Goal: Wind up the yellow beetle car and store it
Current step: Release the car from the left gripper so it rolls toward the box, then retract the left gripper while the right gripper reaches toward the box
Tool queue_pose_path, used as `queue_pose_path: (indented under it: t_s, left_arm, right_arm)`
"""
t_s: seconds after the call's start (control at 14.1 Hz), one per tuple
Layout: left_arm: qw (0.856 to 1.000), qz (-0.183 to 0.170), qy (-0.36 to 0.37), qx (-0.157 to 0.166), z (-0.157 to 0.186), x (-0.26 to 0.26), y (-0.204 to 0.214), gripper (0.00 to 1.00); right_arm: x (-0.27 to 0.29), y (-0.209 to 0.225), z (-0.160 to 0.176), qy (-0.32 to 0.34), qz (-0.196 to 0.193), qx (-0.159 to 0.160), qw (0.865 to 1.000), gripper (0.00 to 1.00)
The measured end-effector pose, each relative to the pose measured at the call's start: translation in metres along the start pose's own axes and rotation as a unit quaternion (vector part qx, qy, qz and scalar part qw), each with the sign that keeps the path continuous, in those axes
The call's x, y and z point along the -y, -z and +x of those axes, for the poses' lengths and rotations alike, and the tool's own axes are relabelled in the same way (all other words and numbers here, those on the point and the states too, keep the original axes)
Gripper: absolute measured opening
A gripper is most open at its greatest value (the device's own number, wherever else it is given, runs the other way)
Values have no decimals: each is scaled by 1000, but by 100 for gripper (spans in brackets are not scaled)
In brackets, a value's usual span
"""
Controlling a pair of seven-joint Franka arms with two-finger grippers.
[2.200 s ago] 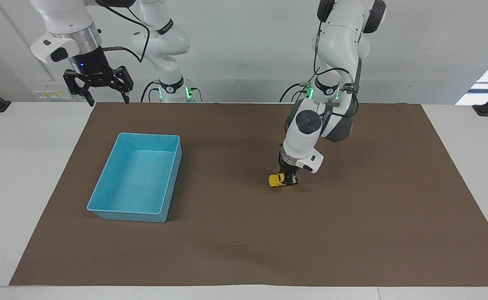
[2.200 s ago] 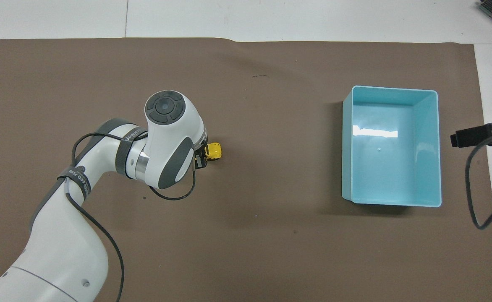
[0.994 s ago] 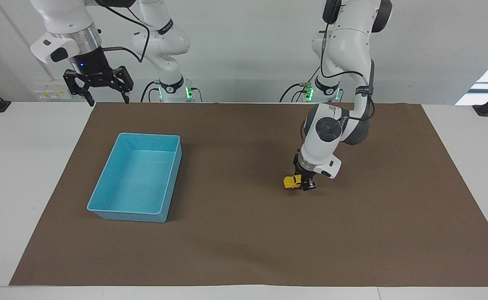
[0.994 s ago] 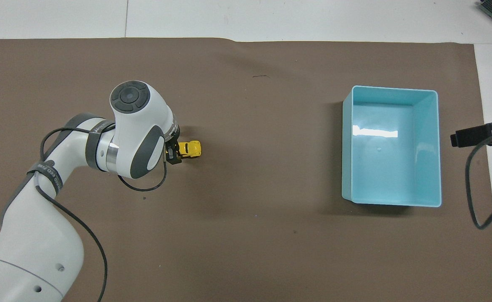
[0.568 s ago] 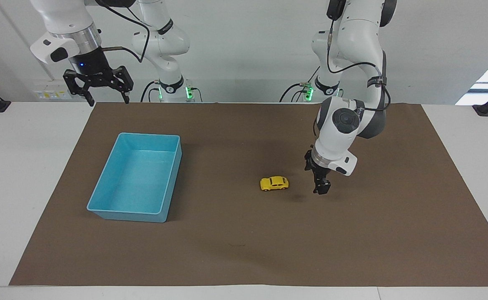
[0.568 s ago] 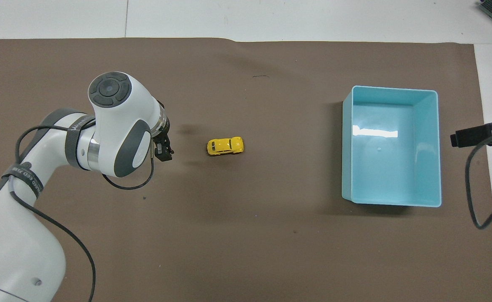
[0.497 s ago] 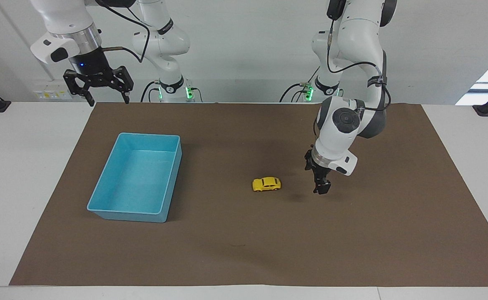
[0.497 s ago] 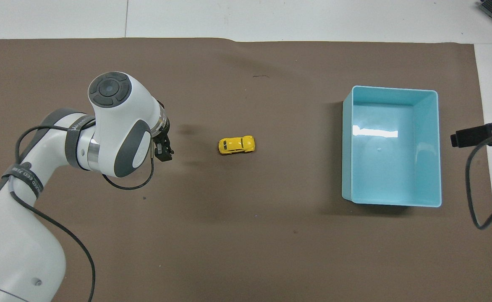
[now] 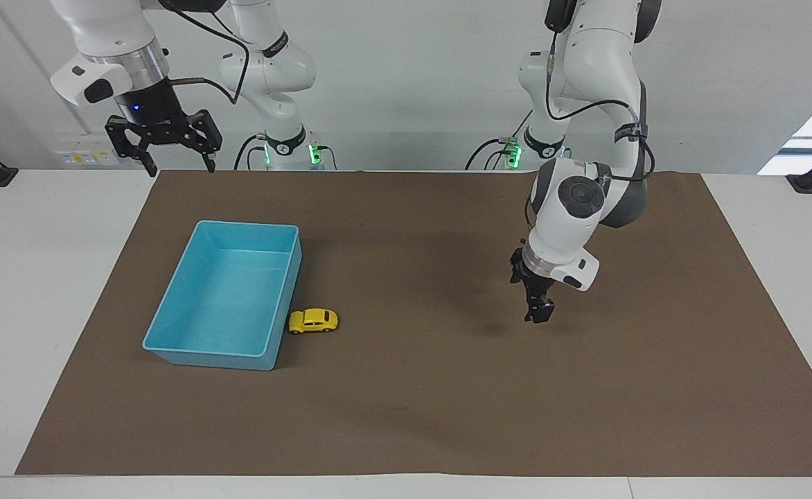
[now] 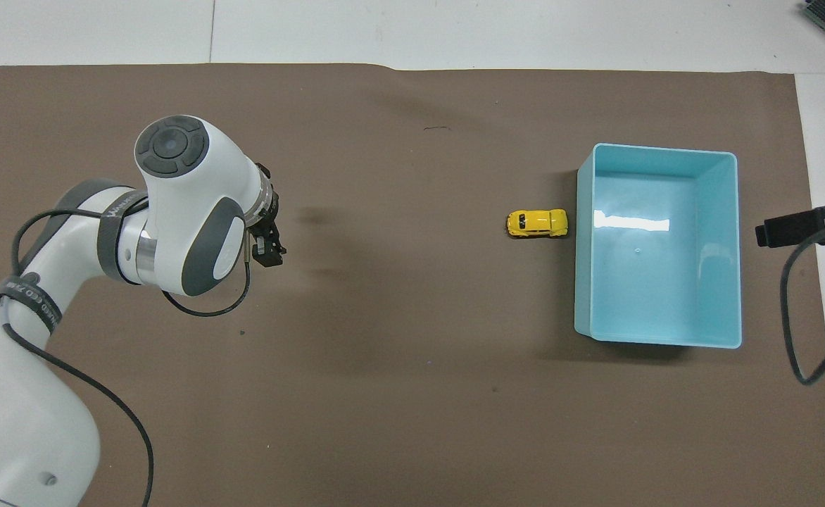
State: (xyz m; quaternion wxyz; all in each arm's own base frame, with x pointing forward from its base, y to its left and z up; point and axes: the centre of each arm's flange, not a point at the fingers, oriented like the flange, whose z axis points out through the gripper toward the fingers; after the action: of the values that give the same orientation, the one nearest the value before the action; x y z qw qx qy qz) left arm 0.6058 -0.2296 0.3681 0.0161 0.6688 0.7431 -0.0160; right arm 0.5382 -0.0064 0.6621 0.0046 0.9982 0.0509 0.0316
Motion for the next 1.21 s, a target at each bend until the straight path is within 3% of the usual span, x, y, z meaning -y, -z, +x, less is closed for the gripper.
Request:
queue_pose_path:
  t_s: [0.71, 0.99, 1.21]
  left_arm:
    - [992, -44, -120, 2, 3, -2, 54, 100]
    - [977, -46, -209, -6, 42, -6, 92, 100]
    - [965, -49, -258, -11, 75, -8, 119, 100]
  right_arm:
    - [-18, 0, -3, -17, -1, 0, 1000, 100]
    - [-11, 1, -4, -4, 7, 5, 1000, 100]
    - [4, 1, -3, 48, 19, 3, 999, 100]
